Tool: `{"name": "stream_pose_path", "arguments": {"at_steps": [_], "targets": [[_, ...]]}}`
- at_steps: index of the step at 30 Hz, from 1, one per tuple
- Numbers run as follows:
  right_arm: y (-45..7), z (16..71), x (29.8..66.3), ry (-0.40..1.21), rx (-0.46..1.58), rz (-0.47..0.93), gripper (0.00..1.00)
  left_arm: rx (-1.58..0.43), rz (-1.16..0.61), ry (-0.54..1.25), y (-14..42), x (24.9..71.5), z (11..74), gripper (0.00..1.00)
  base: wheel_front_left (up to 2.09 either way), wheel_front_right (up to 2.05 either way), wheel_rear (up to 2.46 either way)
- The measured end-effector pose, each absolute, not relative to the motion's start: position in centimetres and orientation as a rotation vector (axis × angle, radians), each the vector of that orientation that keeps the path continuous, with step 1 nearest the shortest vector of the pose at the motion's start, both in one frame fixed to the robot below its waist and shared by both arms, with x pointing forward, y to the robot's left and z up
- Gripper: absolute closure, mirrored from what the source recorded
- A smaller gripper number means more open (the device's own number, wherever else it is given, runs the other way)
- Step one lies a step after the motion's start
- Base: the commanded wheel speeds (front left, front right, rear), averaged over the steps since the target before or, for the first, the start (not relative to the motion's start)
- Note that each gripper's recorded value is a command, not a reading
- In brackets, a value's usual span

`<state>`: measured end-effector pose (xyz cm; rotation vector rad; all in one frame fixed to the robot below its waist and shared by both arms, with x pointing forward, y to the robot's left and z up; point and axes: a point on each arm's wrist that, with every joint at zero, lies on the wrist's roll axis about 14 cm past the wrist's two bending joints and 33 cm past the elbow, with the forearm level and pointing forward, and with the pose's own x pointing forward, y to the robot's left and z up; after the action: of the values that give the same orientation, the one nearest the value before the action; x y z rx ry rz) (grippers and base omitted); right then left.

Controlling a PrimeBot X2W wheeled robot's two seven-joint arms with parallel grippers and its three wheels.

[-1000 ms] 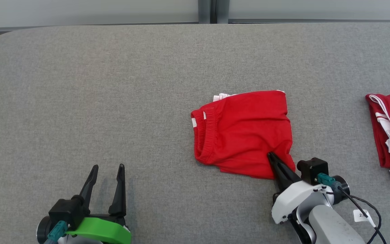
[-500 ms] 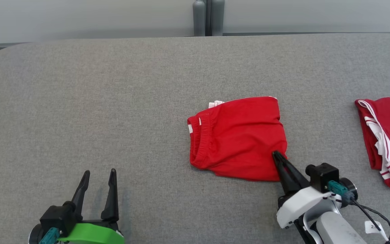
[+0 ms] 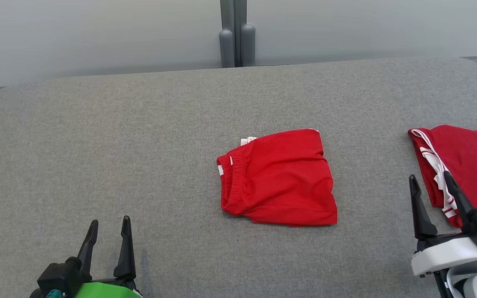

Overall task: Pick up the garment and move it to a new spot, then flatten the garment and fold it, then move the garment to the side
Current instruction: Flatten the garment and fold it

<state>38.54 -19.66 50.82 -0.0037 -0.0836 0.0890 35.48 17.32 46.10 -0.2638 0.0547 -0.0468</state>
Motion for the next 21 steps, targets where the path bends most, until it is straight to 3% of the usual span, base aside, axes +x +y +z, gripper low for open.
{"name": "stream_pose_path", "arguments": {"at_steps": [12, 21], "targets": [[-24.4, 50.2, 34.6, -0.058, -0.034, -0.066, 0.00, -0.231, -0.053, 0.053, 17.2, 33.6, 46.2, 0.00, 0.00, 0.00, 0.00], [-23.7, 48.1, 33.3, 0.005, -0.022, -0.051, 0.00, -0.216, -0.025, 0.063, 18.4, 32.5, 45.8, 0.00, 0.00, 0.00, 0.00]]}}
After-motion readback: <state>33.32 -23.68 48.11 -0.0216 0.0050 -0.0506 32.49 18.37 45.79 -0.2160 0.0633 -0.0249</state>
